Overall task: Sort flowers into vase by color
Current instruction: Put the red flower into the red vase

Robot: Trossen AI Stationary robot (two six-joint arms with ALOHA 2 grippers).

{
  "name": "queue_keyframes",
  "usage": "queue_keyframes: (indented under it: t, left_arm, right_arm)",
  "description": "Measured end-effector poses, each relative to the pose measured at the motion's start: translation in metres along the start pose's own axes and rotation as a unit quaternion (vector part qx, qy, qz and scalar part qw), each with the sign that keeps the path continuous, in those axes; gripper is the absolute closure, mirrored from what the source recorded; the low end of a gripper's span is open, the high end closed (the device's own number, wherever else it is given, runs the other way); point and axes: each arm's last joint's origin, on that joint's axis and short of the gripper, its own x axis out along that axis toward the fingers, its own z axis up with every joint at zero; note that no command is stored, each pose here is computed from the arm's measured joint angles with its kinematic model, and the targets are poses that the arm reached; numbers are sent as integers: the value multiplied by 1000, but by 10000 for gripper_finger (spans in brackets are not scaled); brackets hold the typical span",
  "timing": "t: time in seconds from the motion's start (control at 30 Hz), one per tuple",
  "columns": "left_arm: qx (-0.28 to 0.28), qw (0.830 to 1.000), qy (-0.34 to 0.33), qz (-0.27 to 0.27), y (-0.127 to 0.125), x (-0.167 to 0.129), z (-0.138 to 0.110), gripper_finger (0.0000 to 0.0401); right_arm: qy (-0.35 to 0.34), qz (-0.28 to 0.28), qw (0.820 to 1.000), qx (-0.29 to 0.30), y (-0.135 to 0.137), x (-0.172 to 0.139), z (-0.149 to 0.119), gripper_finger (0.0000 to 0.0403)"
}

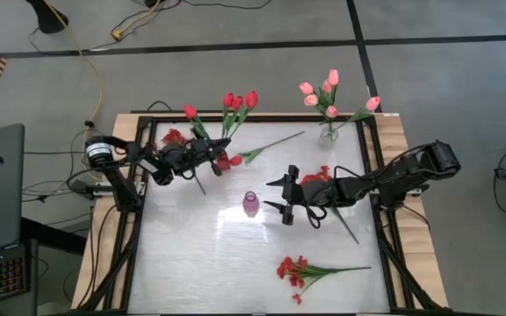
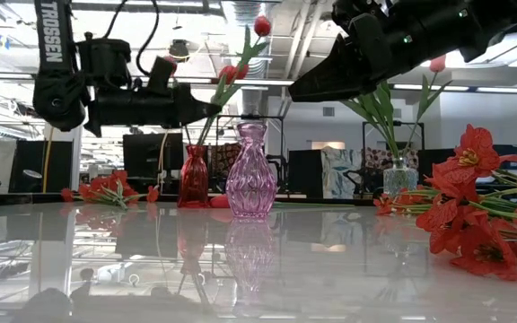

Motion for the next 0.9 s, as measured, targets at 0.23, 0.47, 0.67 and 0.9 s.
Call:
queue_keyframes:
  t: [0.23,0.47,0.67,0.9]
  left_arm:
    - [2,1000,18,-21,-6,6,-11,401]
    - [2,999,27,-24,-6,2,-13,398]
    - [-1,999,35,-32,-6,-3,-16,385]
    - [-8,999,35,-36,-7,-3,-16,347]
  right_arm:
    - [0,0,1000,0,0,0,0,107]
    - [0,0,1000,0,0,0,0,107]
    - [0,0,1000,0,0,0,0,107]
    - [0,0,1000,0,0,0,0,107]
